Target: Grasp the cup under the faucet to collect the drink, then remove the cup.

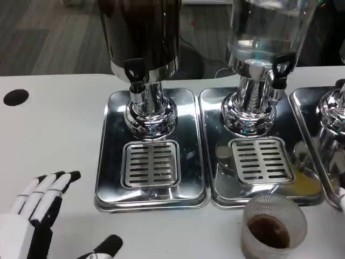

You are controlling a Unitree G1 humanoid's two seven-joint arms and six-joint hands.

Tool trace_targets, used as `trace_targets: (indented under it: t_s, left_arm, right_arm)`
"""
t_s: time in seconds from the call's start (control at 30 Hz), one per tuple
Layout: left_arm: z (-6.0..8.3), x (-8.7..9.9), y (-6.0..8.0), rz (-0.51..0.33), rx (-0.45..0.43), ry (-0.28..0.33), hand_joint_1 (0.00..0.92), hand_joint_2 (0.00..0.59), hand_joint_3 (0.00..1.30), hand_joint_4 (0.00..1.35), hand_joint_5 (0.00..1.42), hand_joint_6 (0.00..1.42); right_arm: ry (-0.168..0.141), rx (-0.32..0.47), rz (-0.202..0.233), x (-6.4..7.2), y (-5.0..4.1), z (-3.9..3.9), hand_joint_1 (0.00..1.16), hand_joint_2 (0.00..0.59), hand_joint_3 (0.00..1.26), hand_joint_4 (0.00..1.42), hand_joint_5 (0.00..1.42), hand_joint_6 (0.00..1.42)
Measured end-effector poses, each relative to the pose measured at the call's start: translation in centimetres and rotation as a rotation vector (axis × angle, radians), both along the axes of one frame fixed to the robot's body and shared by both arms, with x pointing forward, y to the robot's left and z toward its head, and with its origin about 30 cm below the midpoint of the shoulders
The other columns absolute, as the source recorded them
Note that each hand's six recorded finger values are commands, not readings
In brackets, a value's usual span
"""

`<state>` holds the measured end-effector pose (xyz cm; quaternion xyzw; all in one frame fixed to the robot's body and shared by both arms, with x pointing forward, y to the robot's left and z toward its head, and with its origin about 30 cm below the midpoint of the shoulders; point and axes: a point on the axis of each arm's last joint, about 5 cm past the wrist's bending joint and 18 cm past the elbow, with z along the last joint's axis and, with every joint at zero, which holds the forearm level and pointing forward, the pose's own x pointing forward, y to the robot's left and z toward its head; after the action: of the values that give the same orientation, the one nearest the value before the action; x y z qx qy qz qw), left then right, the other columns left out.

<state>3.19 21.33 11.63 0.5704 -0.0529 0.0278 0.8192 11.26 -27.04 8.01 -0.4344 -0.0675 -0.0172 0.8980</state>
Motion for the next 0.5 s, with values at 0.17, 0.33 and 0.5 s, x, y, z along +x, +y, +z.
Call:
trace_targets:
  t_s: [0.17,0.33,0.5]
  left_arm:
    - [0.0,0.0,0.0,0.011,-0.015,-0.036,0.0,0.117,0.19,0.06,0.13,0.41]
    - [-0.2,-0.4,0.3,0.025,-0.02,-0.045,0.0,0.115,0.19,0.06,0.13,0.42]
    - [-0.5,-0.8,0.3,0.03,-0.031,-0.029,0.0,0.113,0.2,0.08,0.14,0.43]
  right_arm:
    - [0.026,-0.006,-0.01,-0.9,0.07,-0.12,0.68,0.512,0.16,0.02,0.01,0.0]
    - [0.013,-0.002,0.001,-1.4,0.41,0.21,0.68,0.508,0.16,0.03,0.01,0.0]
    - [0.023,0.001,0.008,-1.9,0.62,0.2,0.67,0.501,0.16,0.03,0.01,0.0]
